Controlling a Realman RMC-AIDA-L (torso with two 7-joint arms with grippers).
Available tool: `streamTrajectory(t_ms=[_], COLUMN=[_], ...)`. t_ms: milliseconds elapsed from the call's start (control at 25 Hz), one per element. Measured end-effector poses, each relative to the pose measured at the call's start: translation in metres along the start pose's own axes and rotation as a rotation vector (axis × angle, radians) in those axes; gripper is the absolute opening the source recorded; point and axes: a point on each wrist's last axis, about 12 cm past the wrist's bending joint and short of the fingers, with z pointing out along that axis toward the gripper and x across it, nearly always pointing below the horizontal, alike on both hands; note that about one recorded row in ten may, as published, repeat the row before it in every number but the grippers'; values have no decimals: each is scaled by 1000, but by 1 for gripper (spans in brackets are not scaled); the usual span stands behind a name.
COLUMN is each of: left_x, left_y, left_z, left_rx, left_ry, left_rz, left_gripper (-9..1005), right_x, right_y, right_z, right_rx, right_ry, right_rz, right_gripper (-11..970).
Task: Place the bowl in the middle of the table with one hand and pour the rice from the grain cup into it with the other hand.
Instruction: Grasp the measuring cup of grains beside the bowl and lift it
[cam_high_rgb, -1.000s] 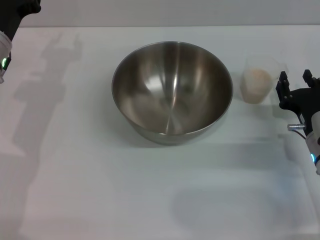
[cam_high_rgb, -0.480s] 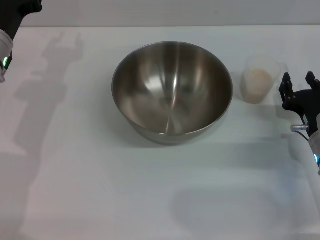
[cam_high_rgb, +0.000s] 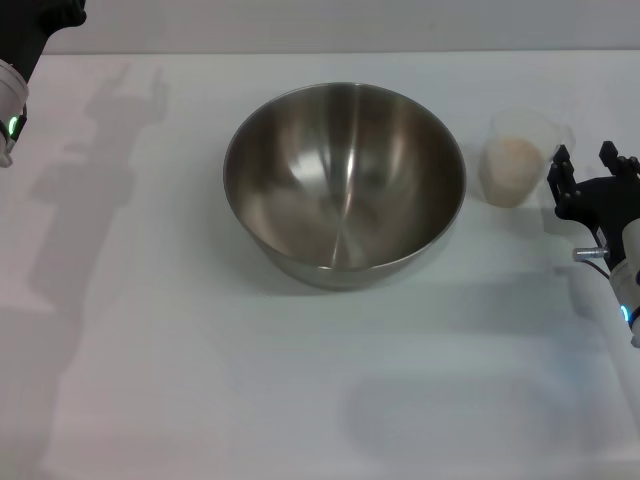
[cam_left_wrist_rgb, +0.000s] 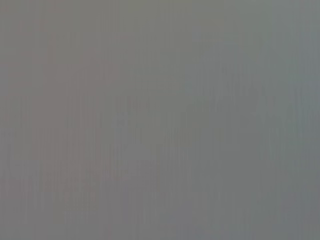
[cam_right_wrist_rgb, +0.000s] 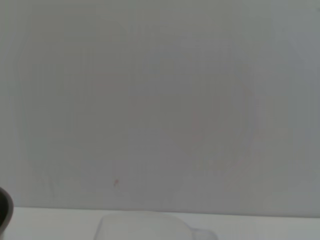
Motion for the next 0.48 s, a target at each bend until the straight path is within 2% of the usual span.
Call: streamTrajectory(t_ms=[480], left_x=[-1], left_y=[-1], left_z=[1], left_rx=[1], left_ry=[-2], left_rz=[-2], left_gripper=[451], right_x=[1], right_y=[-4], right_z=[1], right_rx=[4], right_ry=[6], right_rz=[-13], right_gripper=[494])
